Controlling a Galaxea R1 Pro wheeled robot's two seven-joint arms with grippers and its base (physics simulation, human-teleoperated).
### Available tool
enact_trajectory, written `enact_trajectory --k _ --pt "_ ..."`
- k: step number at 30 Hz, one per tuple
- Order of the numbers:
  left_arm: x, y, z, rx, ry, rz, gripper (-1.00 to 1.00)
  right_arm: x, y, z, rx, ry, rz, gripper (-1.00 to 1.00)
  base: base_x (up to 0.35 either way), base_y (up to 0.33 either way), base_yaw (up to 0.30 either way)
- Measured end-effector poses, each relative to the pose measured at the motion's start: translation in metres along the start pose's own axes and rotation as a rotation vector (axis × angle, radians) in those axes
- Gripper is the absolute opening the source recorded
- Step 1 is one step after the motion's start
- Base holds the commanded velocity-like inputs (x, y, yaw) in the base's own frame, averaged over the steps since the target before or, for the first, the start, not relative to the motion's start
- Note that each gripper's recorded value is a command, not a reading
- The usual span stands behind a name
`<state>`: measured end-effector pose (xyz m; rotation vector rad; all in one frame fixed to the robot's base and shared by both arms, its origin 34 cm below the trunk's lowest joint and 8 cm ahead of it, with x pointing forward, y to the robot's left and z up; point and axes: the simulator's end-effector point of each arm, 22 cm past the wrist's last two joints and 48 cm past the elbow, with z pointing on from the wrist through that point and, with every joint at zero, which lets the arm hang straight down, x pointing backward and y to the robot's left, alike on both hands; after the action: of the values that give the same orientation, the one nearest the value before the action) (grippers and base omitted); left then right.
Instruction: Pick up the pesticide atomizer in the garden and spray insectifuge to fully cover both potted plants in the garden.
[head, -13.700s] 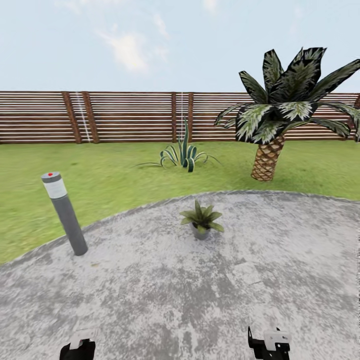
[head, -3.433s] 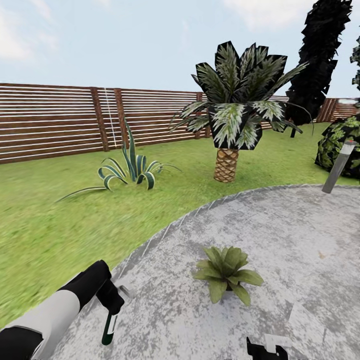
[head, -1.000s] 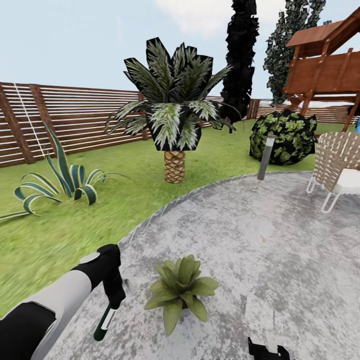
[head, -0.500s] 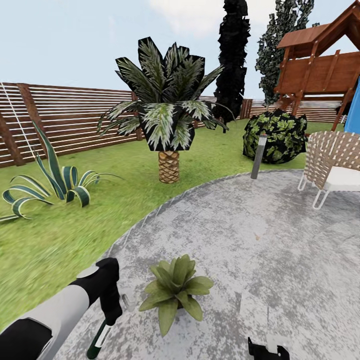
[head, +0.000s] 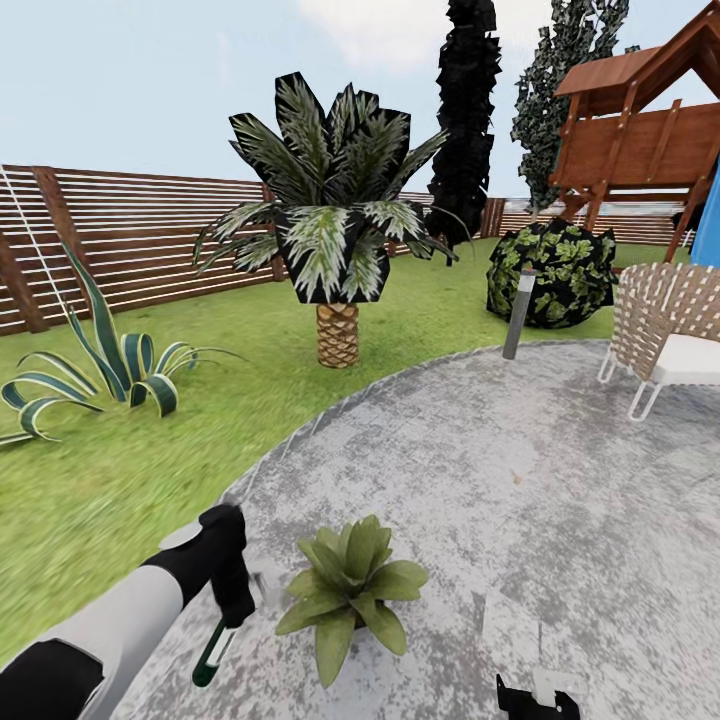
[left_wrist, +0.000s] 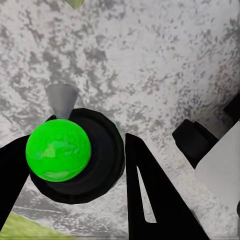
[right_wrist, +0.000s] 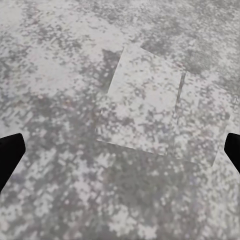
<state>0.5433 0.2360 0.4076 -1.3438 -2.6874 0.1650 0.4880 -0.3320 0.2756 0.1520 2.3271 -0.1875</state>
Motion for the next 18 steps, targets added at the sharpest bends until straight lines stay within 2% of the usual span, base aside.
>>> enact_trajectory --k 3,6,9,12,15,18 --pt "0.014 -0.011 0.017 0.022 0.024 0.0 -1.0 0.0 0.0 0.0 0.0 0.0 0.0 1.0 0.0 0.0 0.0" --pt "0.011 -0.011 0.016 0.02 0.016 0.007 -1.0 0.0 0.0 0.0 0.0 0.0 0.0 1.0 0.0 0.0 0.0" --pt "0.002 -0.011 0.01 0.016 0.003 0.017 -1.0 0.0 0.0 0.0 0.0 0.0 0.0 1.0 0.0 0.0 0.0" --pt "-0.012 0.006 -0.014 -0.02 -0.021 0.022 -1.0 0.0 0.0 0.0 0.0 0.0 0.0 1.0 0.0 0.0 0.0" --pt "-0.018 0.017 -0.028 -0.044 -0.034 0.021 -1.0 0.0 0.0 0.0 0.0 0.0 0.0 1.0 0.0 0.0 0.0" --pt "-0.014 0.02 -0.026 -0.051 -0.027 0.03 -1.0 0.0 0.0 0.0 0.0 0.0 0.0 1.0 0.0 0.0 0.0"
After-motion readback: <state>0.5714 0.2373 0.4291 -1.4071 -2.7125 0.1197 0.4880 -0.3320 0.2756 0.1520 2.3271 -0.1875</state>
